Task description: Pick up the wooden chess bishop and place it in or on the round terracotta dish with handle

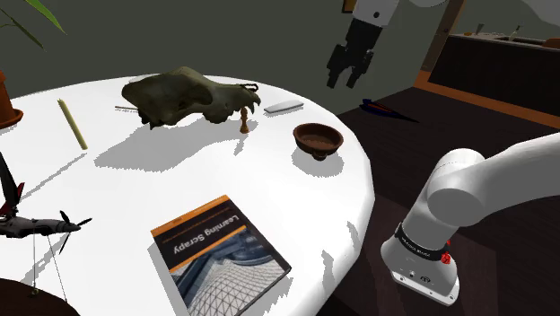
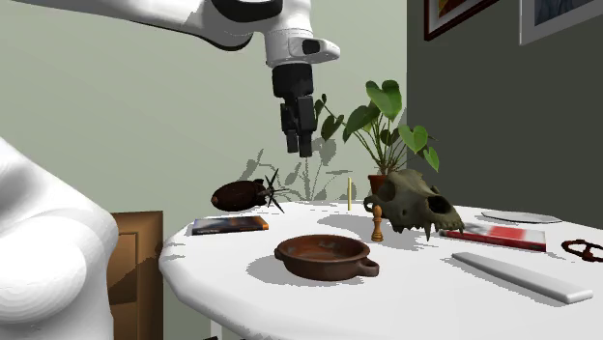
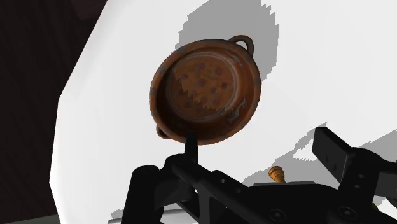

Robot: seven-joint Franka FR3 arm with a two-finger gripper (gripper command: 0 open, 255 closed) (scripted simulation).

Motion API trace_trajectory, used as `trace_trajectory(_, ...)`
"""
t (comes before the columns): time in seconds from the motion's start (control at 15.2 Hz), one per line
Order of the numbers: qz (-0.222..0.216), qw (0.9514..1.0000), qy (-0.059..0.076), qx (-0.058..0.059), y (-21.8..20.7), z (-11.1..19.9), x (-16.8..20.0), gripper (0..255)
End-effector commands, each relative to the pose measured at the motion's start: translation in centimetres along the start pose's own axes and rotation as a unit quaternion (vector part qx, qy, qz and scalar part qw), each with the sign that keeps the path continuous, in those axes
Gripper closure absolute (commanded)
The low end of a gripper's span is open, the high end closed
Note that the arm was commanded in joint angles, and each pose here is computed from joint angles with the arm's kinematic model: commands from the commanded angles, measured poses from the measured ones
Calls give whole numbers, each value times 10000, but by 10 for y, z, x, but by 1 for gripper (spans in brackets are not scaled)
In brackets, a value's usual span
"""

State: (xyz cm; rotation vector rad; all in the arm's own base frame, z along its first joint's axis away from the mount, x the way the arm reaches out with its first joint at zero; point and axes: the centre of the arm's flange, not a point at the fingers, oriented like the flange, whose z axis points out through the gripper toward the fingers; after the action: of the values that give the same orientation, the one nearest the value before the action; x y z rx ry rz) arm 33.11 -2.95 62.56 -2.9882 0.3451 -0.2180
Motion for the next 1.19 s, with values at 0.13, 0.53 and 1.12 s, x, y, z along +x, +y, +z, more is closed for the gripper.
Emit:
trace_trajectory(0.13, 25, 10000, -22, -48, -13, 13, 21, 0)
trace_trajectory(0.53, 101, 9997, -87, -190, -53, 51, 82, 0)
trace_trajectory(1.12, 215, 9988, -186, -404, -107, 113, 175, 0)
